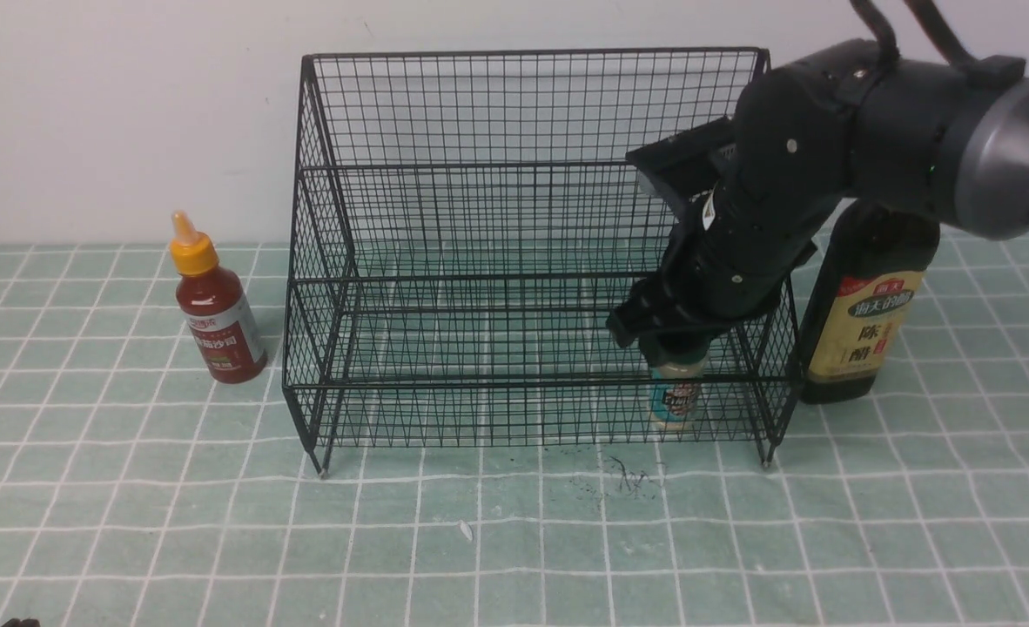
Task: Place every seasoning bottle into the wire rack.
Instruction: Use the right arm to put the condiment bottle back on the shelf, then use the right arm to grab the condiment bottle closest to it
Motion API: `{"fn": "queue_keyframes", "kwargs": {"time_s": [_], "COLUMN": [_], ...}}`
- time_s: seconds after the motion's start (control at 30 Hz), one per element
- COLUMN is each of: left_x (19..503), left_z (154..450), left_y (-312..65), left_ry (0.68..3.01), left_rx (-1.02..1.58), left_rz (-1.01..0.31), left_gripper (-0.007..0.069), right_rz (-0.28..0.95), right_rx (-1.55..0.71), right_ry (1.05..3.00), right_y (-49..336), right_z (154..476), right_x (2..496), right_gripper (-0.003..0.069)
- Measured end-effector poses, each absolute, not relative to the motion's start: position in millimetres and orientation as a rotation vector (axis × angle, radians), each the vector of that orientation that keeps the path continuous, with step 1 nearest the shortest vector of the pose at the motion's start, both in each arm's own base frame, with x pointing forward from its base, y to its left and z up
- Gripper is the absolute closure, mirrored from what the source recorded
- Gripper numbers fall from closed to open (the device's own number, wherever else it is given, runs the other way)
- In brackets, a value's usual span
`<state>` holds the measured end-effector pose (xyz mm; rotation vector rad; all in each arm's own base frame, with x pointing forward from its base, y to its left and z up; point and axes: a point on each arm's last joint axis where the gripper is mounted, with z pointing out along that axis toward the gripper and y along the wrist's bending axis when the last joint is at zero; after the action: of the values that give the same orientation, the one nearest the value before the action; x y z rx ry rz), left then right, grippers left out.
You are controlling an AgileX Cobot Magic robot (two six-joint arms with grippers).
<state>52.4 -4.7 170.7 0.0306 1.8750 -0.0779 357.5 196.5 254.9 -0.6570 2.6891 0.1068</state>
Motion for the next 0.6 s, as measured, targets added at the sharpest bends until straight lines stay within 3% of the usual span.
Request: {"fn": "queue_keyframes", "kwargs": {"time_s": [0.2,0.3,0.47,0.6], "left_x": [52.4,52.4,52.4,52.4], "left_z": [170.7,170.7,170.7,170.7], "left_y": [-4.7,-4.7,-4.7,-4.7], "left_ry": [1.875,1.875,1.875,1.875], "left_rx": [0.031,0.031,0.031,0.031], "left_rz": [-0.078,-0.078,-0.078,-0.078], "left_gripper": [0.0631,0.0631,0.0631,0.0631], "right_rz": [0.111,0.113,0.078,0.012], "right_rx": [-0.606,-0.593,-0.561,-0.408], "right_ry": [2.713,2.709,2.543,2.370], "right_y": [195.3,192.6,172.4,132.4], "right_z": [256.7,266.6,331.6,395.3], "right_x": [355.6,351.1,327.1,300.1], "right_gripper": [0.0134,0.0104,0.0095,0.0095]}}
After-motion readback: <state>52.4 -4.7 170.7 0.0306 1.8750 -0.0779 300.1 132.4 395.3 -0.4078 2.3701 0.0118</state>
